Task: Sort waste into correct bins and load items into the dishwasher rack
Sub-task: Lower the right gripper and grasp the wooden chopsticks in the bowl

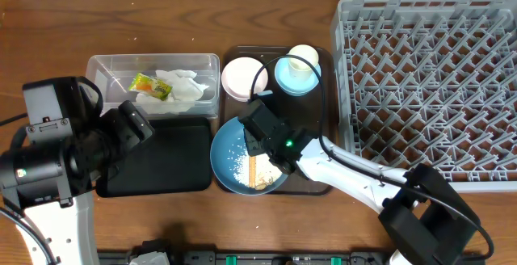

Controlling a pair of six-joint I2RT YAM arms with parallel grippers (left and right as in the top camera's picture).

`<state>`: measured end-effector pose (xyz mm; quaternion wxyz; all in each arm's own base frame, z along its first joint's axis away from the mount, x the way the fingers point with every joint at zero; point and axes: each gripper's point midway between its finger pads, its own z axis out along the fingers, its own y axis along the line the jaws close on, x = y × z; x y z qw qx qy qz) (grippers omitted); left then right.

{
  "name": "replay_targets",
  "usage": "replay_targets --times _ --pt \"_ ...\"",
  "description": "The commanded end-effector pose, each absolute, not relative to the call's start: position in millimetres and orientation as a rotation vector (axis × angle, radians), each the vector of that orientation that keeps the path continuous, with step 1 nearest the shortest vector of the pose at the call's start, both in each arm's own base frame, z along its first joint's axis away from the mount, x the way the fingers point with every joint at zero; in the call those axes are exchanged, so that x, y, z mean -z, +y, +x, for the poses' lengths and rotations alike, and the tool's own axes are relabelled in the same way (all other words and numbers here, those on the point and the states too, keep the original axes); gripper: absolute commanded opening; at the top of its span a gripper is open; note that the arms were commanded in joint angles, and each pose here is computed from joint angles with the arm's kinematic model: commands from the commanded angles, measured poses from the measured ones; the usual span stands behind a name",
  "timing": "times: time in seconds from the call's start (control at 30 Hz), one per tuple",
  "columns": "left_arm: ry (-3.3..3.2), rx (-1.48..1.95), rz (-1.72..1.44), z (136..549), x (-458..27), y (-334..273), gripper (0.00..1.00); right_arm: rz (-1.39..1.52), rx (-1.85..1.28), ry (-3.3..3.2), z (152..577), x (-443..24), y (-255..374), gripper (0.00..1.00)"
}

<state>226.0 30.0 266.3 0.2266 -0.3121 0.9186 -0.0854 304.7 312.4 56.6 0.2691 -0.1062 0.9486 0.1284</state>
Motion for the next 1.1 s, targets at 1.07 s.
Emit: replay_targets --times 1.07 --pt "2.518 0.224 -0.868 227 -270 33 0.91 -0.252 -0.362 2.333 313 -142 311 0.06"
